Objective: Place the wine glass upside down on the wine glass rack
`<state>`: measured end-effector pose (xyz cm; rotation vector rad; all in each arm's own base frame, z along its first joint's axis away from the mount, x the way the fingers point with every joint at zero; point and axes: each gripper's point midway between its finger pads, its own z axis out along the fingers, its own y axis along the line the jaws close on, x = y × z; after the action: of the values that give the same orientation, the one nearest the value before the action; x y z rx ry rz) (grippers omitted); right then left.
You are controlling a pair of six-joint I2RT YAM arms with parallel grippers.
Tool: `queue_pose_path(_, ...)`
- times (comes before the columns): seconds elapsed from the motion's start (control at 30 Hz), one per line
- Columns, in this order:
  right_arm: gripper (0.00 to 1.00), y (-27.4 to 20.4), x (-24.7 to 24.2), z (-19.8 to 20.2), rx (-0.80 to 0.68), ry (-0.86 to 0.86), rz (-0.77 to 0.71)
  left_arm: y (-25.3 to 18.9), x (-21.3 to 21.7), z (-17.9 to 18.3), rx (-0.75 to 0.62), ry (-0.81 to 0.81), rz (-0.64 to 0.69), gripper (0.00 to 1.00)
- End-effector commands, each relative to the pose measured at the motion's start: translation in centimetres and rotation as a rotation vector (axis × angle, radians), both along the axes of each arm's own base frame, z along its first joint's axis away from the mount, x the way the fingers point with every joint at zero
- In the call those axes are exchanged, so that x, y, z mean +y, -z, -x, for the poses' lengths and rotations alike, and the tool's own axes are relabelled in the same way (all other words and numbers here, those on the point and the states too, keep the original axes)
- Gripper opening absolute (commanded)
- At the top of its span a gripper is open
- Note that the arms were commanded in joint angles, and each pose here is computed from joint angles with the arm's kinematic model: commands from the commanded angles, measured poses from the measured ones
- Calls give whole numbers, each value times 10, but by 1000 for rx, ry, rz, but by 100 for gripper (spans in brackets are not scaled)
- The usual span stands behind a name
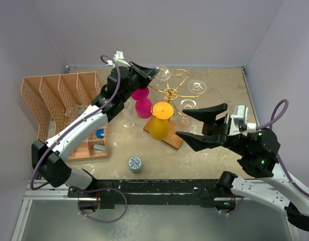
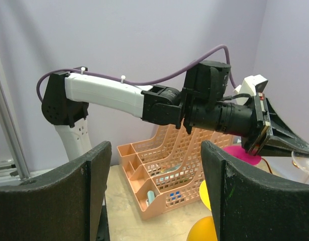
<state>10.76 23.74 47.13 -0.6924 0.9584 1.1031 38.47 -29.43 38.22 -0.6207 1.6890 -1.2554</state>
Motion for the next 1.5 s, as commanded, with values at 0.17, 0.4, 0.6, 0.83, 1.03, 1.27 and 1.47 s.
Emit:
queue_pose_path(0.17,74,-12,-8,-2,-28,40,-27,-60,1,-10,-128,-2,52,0)
queue_pose_path(0.4,74,-9,-6,-3,-22,36,-18,-54,3,-22,-113,-9,43,0)
queue_pose_path(0.6,74,-9,-6,-2,-20,36,-18,-51,10,-26,-103,-30,37,0)
queue_pose_path(0.83,74,-9,-6,-1,-19,31,-20,-54,24,-18,-107,-55,15,0)
queue_pose_path(1.03,74,-10,-5,0,-26,22,-22,-48,31,-15,-86,-66,-20,0)
queue_pose_path(1.27,74,-8,-4,-1,-15,19,-20,-39,44,-13,-58,-104,-80,0)
queue_pose_path(1.47,74,-8,-3,-1,-13,20,-22,-30,46,-13,-34,-101,-116,0)
